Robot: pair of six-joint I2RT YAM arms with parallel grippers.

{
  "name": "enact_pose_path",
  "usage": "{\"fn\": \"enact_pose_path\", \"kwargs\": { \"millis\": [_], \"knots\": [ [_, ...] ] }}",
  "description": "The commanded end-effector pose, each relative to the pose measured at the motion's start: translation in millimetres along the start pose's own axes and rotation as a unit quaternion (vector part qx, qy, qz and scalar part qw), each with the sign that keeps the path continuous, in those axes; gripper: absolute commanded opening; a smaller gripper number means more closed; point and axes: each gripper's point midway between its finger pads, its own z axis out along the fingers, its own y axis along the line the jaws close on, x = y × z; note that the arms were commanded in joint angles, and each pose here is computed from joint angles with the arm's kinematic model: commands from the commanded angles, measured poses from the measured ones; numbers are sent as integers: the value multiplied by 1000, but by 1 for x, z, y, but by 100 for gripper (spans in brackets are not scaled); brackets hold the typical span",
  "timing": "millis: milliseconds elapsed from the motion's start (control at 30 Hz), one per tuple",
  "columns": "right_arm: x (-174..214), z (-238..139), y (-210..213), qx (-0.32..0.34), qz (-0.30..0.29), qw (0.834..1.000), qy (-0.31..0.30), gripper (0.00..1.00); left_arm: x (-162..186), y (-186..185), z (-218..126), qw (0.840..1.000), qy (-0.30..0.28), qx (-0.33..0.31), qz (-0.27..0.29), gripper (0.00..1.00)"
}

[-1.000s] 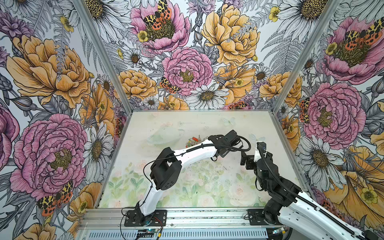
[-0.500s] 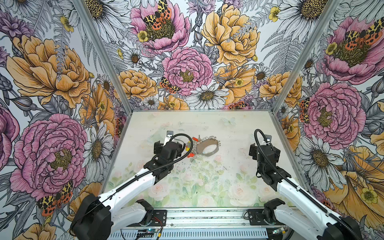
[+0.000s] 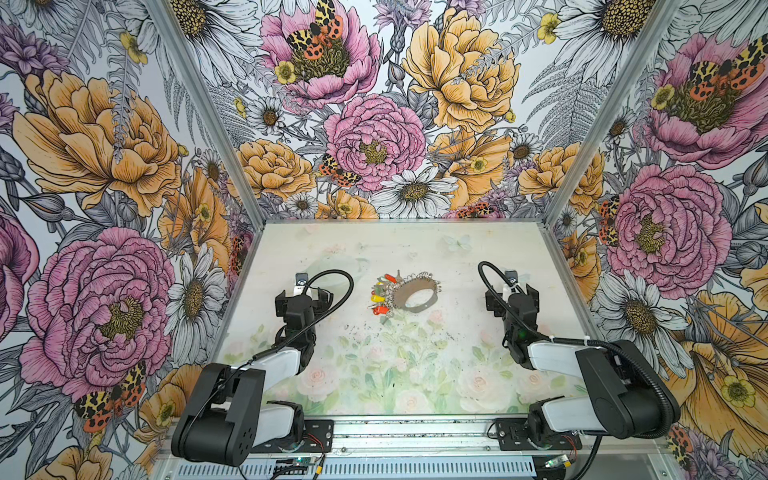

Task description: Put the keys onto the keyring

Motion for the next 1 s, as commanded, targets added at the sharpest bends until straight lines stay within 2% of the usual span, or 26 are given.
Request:
{"fn": "enact_pose_path", "kwargs": {
  "millis": [0,33,67,167,200,233,267,333,367,533,800,967],
  "knots": [
    [-24,13,-6,-39,68,996,-47,100,-48,-29,7,992,-80,94,-6,99],
    [-20,15,-6,-55,78,994,-49,100,-43,-38,11,989,-77,128,-5,99],
    [-17,18,-4,-60,79,993,-57,99,-46,-37,13,987,-96,132,-15,99],
    [-12,29,-17,-27,97,995,-28,99,-25,-2,28,991,-67,81,-86,99],
    [-8,31,-20,-22,103,994,-19,100,-27,9,33,987,-101,65,-111,99],
    [-9,29,-27,-7,114,993,-20,99,-28,21,30,984,-98,58,-134,99],
    [-9,30,-29,-2,115,993,-29,99,-22,27,32,986,-69,49,-145,99],
    [-10,29,-29,1,115,993,-28,100,-28,16,36,986,-89,56,-126,99],
    [-9,28,-28,0,113,993,-27,100,-26,14,35,988,-78,59,-121,99],
    [-9,29,-28,1,111,993,-26,99,-24,22,35,987,-79,40,-133,99],
    [-10,30,-20,-22,100,995,-21,99,-26,7,39,988,-68,80,-113,99],
    [-10,31,-19,-25,101,994,-19,99,-26,6,39,988,-68,83,-111,99]
  ]
}}
